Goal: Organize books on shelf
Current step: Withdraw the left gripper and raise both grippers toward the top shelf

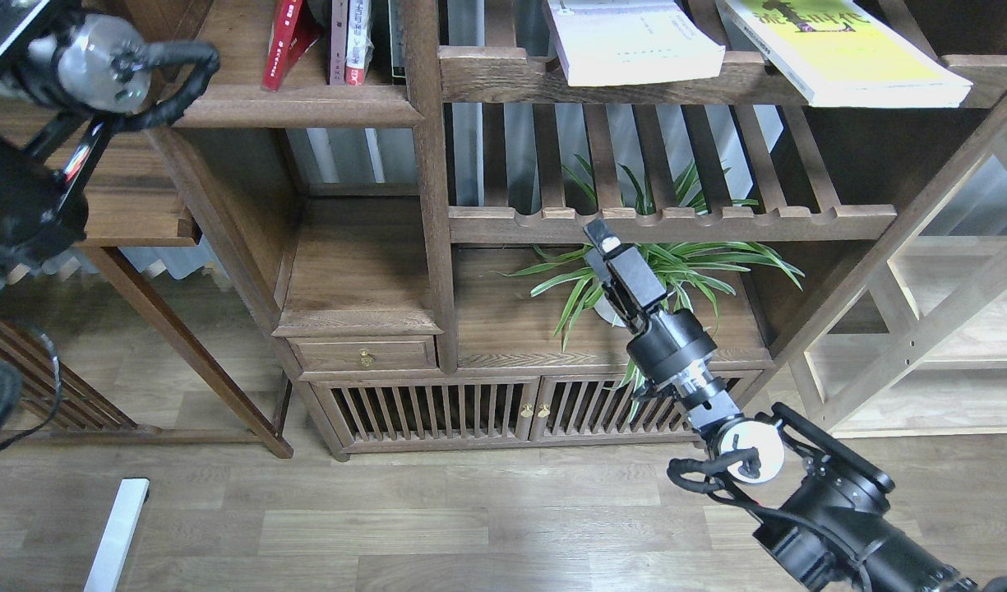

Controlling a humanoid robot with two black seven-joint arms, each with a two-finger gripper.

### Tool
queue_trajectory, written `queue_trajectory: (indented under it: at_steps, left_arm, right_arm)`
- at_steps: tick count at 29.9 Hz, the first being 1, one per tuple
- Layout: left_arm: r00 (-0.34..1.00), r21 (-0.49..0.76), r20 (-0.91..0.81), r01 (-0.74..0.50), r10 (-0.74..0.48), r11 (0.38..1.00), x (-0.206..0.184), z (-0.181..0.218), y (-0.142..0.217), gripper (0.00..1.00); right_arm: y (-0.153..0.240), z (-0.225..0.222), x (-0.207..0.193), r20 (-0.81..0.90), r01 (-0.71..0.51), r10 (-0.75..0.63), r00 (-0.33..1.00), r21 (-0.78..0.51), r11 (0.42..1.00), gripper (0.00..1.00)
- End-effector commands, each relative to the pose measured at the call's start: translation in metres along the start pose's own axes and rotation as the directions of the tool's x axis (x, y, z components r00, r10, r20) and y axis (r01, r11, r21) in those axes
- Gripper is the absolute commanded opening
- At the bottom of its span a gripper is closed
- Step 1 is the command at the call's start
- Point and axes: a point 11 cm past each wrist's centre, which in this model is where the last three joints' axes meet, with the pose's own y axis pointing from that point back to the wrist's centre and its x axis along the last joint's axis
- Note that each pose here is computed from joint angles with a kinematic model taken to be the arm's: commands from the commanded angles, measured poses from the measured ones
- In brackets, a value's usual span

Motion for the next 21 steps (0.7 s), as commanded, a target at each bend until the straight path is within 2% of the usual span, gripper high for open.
queue_trajectory:
  at_steps: [1, 7, 12, 17, 21]
  left_arm:
    - [0.997, -0.007, -0.032, 0.066, -0.066, 0.998, -0.005, 0.002, 0.015, 0.99]
    - [0.960, -0.013, -0.134, 0.246, -0.245, 0.969, -0.016, 0.005, 0.030, 0.99]
    - [0.867, -0.025, -0.262, 0.432, -0.423, 0.901, -0.025, 0.002, 0.046, 0.99]
    - [0.764, -0.049, -0.372, 0.551, -0.527, 0.833, -0.028, -0.012, 0.072, 0.99]
    - [0.759, 0.007, -0.455, 0.526, -0.466, 0.851, -0.021, -0.034, 0.087, 0.99]
  right_arm:
    - [-0.006, -0.008, -0.003, -0.008, 0.013, -0.013, 1.000, 0.017, 1.000, 0.96]
    - [-0.010, -0.024, -0.009, -0.007, 0.031, -0.030, 1.000, 0.072, 0.997, 0.96]
    - [-0.014, -0.045, -0.018, -0.008, 0.060, -0.059, 0.998, 0.141, 0.988, 0.96]
    - [-0.017, -0.067, -0.028, -0.016, 0.089, -0.088, 0.996, 0.208, 0.974, 0.96]
    - [-0.014, -0.075, -0.027, -0.026, 0.088, -0.084, 0.996, 0.223, 0.971, 0.95]
